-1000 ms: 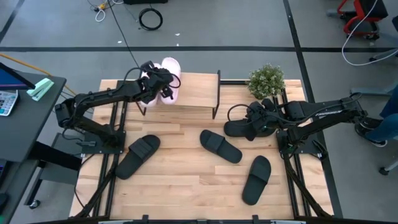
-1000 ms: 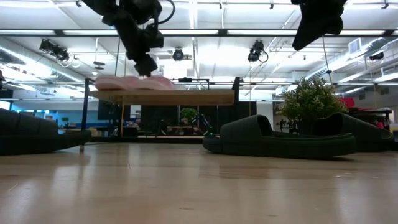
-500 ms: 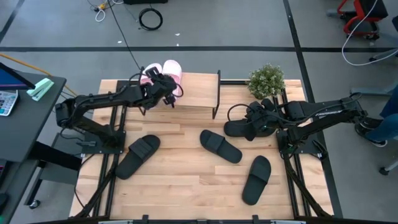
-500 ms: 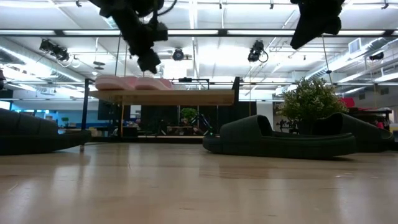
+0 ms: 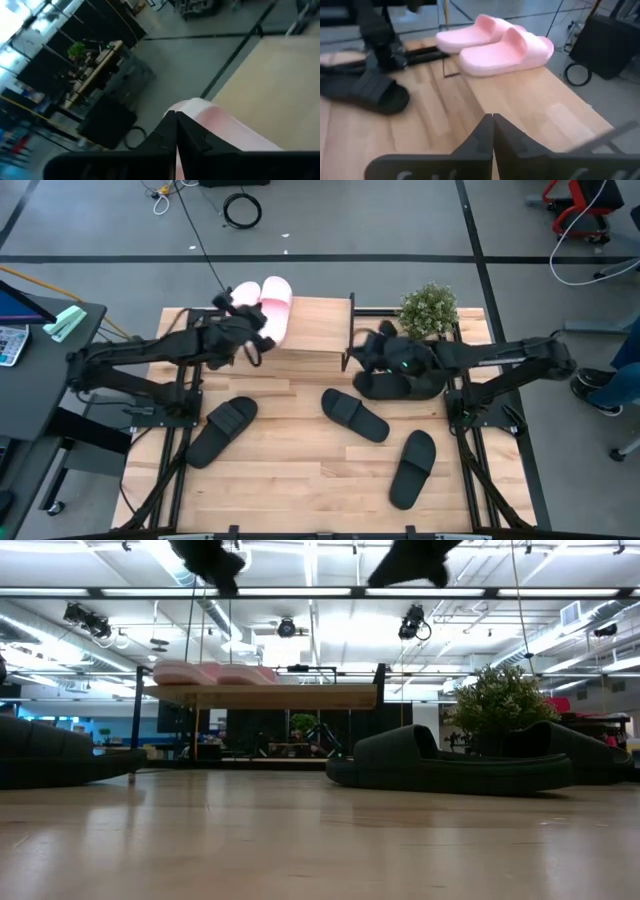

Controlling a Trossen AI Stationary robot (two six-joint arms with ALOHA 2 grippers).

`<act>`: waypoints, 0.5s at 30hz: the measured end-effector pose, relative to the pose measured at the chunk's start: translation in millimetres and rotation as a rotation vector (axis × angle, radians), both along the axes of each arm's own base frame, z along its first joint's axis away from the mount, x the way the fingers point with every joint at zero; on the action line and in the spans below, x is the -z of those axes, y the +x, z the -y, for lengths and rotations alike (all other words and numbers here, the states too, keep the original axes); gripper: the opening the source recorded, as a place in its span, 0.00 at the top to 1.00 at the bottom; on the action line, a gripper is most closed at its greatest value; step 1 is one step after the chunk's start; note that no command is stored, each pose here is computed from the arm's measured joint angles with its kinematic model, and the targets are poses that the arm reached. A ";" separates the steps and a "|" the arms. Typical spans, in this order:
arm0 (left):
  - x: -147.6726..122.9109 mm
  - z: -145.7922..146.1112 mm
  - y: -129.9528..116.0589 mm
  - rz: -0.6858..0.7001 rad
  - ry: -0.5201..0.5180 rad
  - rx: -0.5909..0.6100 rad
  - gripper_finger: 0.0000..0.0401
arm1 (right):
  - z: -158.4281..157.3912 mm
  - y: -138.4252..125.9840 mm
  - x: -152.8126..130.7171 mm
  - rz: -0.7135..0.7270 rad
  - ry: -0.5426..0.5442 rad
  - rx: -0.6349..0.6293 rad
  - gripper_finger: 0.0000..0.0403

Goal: Pick and place slides into the shelf
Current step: Put the pink slide on the shelf

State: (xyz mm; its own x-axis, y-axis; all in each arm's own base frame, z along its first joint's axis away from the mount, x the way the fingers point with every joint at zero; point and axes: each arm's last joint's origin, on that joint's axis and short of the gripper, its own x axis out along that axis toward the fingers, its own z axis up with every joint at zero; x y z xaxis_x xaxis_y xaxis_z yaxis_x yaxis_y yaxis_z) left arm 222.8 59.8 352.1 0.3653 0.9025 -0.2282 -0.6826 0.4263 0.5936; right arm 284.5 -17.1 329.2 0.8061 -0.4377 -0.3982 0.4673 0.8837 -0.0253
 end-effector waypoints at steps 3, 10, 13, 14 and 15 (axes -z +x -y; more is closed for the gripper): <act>-12.3 4.6 -14.2 0.108 -0.009 -0.002 0.97 | 20.8 16.5 11.8 -0.003 0.025 0.025 0.99; -19.0 6.5 -26.0 0.131 -0.005 0.002 0.97 | 70.8 54.0 55.2 -0.003 0.086 0.003 0.99; -17.2 6.5 -26.5 0.109 -0.009 0.003 0.98 | 91.4 66.6 66.7 0.073 0.095 -0.028 0.99; -16.6 6.6 -26.6 0.102 -0.010 0.003 0.99 | 97.9 69.5 69.8 0.098 0.096 -0.030 0.99; -15.8 6.6 -26.7 0.093 -0.011 0.003 0.99 | 104.2 71.9 71.9 0.126 0.095 -0.033 0.99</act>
